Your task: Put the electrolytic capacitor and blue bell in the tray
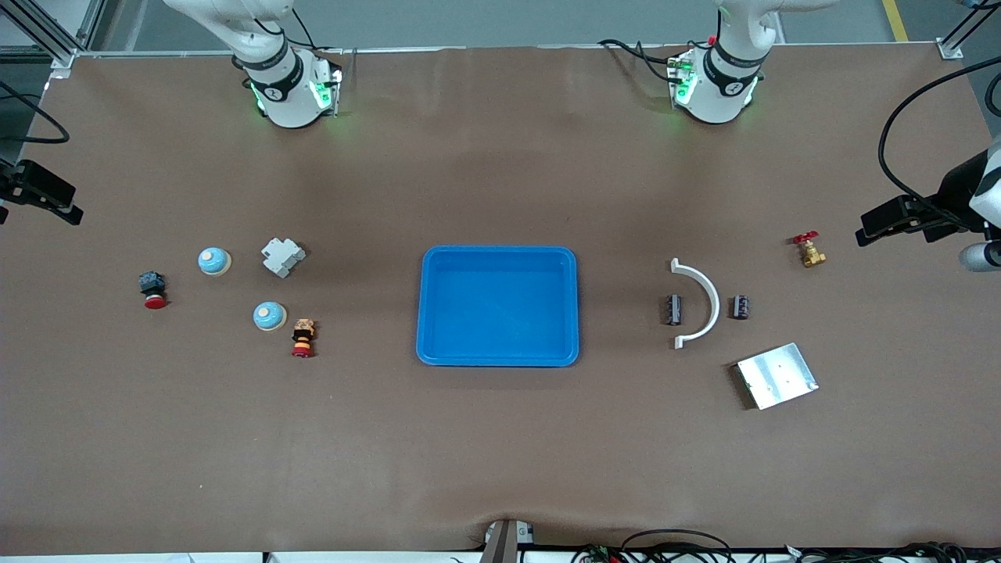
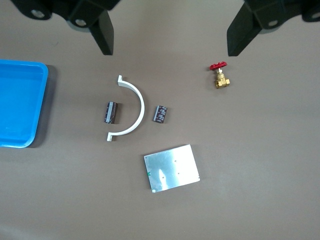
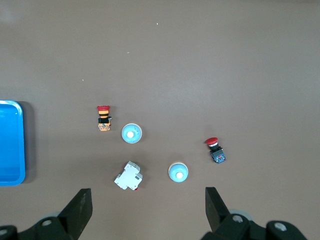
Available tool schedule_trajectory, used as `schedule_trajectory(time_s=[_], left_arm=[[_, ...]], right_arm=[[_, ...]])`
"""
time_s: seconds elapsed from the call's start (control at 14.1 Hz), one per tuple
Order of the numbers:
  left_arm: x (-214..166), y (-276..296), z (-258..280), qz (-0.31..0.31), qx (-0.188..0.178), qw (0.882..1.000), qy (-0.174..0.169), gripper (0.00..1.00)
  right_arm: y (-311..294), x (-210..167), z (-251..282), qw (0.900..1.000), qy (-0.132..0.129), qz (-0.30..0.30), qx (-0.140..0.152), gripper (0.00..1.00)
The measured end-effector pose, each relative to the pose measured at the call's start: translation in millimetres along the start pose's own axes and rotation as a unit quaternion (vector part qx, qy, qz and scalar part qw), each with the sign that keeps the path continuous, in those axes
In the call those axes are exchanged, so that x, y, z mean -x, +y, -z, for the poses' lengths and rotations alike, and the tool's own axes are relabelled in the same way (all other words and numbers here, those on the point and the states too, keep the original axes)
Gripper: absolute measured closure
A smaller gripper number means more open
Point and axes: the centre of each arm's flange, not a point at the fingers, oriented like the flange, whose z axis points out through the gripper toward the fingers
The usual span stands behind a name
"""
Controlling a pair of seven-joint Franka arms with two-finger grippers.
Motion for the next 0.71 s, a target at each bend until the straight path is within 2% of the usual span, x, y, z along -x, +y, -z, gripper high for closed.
schedule_trajectory(time_s=[0.71], left_arm=[[1.2, -0.8, 2.7, 0.001, 0.0, 1.0, 0.002, 0.0]], right_arm=[[3.5, -1.4, -0.9, 1.0, 0.006, -0.003, 0.0, 0.0]])
